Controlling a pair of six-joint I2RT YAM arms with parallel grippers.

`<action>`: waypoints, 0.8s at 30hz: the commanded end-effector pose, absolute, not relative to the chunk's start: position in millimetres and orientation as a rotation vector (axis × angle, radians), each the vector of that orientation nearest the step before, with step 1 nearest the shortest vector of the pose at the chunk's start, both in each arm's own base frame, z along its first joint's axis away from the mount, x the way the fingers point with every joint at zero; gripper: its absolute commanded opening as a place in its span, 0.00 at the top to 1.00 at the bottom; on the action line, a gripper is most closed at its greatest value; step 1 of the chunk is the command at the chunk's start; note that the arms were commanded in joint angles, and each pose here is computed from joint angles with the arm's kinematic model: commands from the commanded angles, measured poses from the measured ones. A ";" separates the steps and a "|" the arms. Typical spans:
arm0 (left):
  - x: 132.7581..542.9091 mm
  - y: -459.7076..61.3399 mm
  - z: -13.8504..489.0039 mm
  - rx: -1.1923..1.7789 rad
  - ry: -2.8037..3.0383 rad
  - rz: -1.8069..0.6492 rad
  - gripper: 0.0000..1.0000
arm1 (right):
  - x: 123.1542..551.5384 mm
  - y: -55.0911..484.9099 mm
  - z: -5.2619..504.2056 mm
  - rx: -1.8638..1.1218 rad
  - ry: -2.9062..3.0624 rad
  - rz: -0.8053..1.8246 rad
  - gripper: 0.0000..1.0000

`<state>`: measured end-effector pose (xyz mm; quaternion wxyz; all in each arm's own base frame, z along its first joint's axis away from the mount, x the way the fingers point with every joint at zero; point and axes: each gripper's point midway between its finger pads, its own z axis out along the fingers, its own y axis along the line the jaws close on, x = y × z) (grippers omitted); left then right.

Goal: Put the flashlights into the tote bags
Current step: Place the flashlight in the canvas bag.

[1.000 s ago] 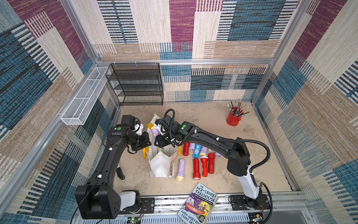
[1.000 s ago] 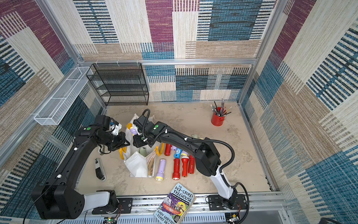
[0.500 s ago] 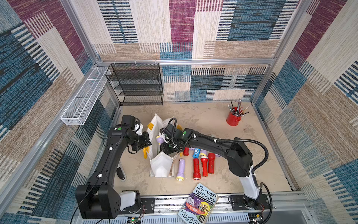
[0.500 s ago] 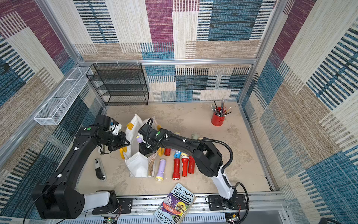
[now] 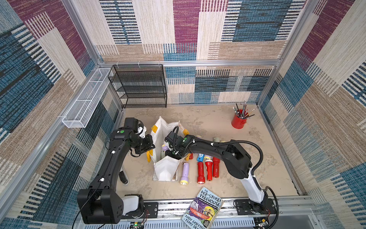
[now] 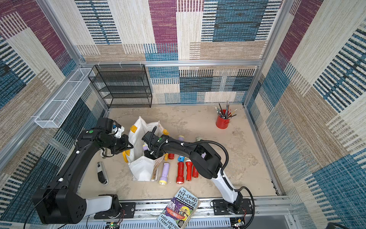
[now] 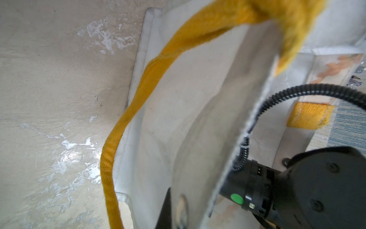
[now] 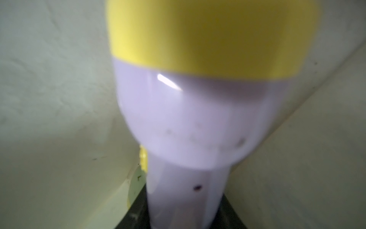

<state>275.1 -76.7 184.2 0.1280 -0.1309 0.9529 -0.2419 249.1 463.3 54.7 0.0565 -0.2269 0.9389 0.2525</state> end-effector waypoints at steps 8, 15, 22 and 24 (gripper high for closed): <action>280.3 -79.3 186.4 -0.379 2.752 -0.730 1.00 | 249.1 474.9 64.0 -0.744 2.824 0.855 0.48; 280.9 -75.3 187.9 -0.375 2.744 -0.693 1.00 | 255.2 486.9 103.5 -0.838 2.711 0.930 0.38; 282.3 -71.9 190.0 -0.376 2.734 -0.664 1.00 | 261.9 491.5 174.8 -0.933 2.442 0.998 0.16; 282.4 -71.4 189.9 -0.376 2.734 -0.659 1.00 | 268.4 485.6 194.4 -0.905 2.375 0.964 0.11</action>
